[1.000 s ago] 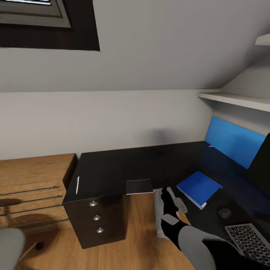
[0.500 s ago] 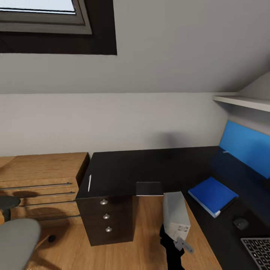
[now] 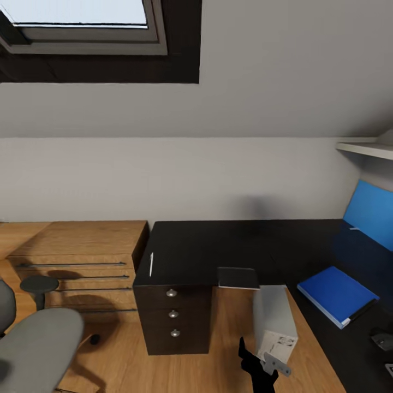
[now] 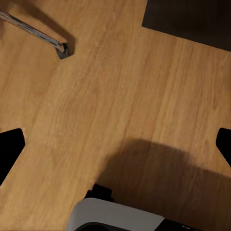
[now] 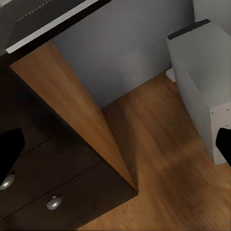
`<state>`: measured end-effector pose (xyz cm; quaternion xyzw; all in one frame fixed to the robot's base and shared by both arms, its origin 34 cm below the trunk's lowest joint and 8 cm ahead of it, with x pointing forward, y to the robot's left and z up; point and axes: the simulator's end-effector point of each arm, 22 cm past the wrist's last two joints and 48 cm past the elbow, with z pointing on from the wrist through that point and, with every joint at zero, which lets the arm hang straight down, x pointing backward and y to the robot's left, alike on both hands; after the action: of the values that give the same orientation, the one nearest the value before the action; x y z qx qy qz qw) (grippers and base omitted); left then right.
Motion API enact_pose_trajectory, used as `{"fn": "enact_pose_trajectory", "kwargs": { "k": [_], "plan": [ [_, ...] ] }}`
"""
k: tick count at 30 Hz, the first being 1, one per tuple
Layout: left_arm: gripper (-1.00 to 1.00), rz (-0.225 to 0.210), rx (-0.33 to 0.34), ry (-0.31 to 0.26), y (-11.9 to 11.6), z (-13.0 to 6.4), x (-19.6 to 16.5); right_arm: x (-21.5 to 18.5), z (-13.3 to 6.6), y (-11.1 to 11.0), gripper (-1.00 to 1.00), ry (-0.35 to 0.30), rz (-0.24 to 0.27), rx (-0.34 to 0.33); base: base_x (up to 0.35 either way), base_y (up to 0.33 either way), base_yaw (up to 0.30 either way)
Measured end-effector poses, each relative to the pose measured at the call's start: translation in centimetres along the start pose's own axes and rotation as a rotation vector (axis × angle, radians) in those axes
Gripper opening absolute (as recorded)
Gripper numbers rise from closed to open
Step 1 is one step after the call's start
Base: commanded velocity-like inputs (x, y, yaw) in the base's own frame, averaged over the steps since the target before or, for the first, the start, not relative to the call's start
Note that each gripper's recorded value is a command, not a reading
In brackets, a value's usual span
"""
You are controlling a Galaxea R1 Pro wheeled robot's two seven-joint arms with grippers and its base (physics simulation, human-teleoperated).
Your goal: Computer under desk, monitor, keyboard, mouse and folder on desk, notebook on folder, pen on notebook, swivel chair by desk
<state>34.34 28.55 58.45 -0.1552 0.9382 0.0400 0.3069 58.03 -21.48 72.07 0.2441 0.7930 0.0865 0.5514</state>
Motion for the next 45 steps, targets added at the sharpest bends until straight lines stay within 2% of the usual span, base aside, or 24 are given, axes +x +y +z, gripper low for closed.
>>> {"fn": "enact_pose_trajectory", "kwargs": {
  "k": [9, 10, 14, 15, 16, 20, 25, 26, 28, 29, 32, 37, 38, 42, 45],
  "plan": [
    [1.00, -0.001, -0.001, -0.001, 0.0, 0.0, 0.0, 0.5, -0.1, -0.3, 1.00, 0.020, -0.002, 0.001, 0.000, 0.035, 0.049],
    [1.00, -0.002, -0.002, 0.000, 0.1, 0.0, 0.0, 0.9, -0.3, 0.3, 1.00, 0.034, -0.044, -0.038, 0.000, 0.002, 0.003],
    [1.00, -0.003, -0.003, 0.000, 0.1, 0.0, 0.0, 1.5, -0.4, 1.7, 1.00, 0.058, -0.128, -0.112, 0.000, 0.001, 0.001],
    [1.00, -0.003, -0.003, 0.000, 0.1, 0.0, 0.0, 2.0, -0.5, 2.3, 1.00, 0.075, -0.179, -0.140, 0.000, 0.000, 0.000],
    [1.00, -0.003, -0.004, 0.001, 0.1, 0.0, 0.0, 2.3, -0.6, 2.4, 1.00, 0.086, -0.205, -0.148, 0.000, 0.000, 0.000],
    [1.00, -0.003, -0.004, 0.000, 0.1, 0.0, 0.0, 3.8, -0.7, 2.0, 1.00, 0.149, -0.325, -0.141, 0.000, 0.000, 0.000],
    [1.00, -0.003, -0.003, 0.000, 0.1, 0.0, 0.0, 5.8, -1.0, 0.8, 1.00, 0.240, -0.525, -0.112, 0.000, 0.000, 0.000],
    [1.00, -0.003, -0.003, -0.001, 0.1, 0.0, 0.0, 6.2, -1.0, 0.5, 1.00, 0.263, -0.594, -0.096, 0.000, 0.000, 0.000],
    [1.00, -0.003, -0.003, -0.001, 0.1, 0.0, 0.0, 6.2, -0.6, 0.1, 1.00, 0.286, -0.666, -0.071, 0.000, 0.000, 0.000],
    [1.00, -0.002, -0.003, -0.001, 0.1, 0.0, 0.0, 6.1, -0.5, 0.1, 1.00, 0.292, -0.683, -0.065, 0.000, 0.000, 0.000],
    [1.00, -0.002, -0.002, -0.001, 0.0, 0.0, 0.0, 5.6, 0.1, 0.4, 1.00, 0.294, -0.725, -0.059, 0.000, 0.000, 0.000],
    [1.00, -0.001, -0.002, -0.001, 0.0, 0.0, 0.0, 5.0, 0.5, 0.8, 1.00, 0.276, -0.739, -0.061, 0.000, 0.000, 0.000],
    [1.00, 0.007, 0.012, 0.003, -0.6, -0.1, 0.2, 4.8, 0.5, 0.4, 1.00, 0.270, -0.737, -0.055, 0.000, 0.000, 0.000],
    [1.00, -0.002, 0.013, 0.008, -1.2, -0.2, 0.5, 6.2, -0.7, -0.3, 1.00, 0.293, -0.738, -0.062, 0.000, 0.000, 0.000],
    [1.00, -0.006, 0.016, 0.011, -1.6, -0.4, 0.6, 7.6, -2.0, -1.1, 1.00, 0.337, -0.743, -0.056, 0.000, 0.000, 0.000]
  ]
}}
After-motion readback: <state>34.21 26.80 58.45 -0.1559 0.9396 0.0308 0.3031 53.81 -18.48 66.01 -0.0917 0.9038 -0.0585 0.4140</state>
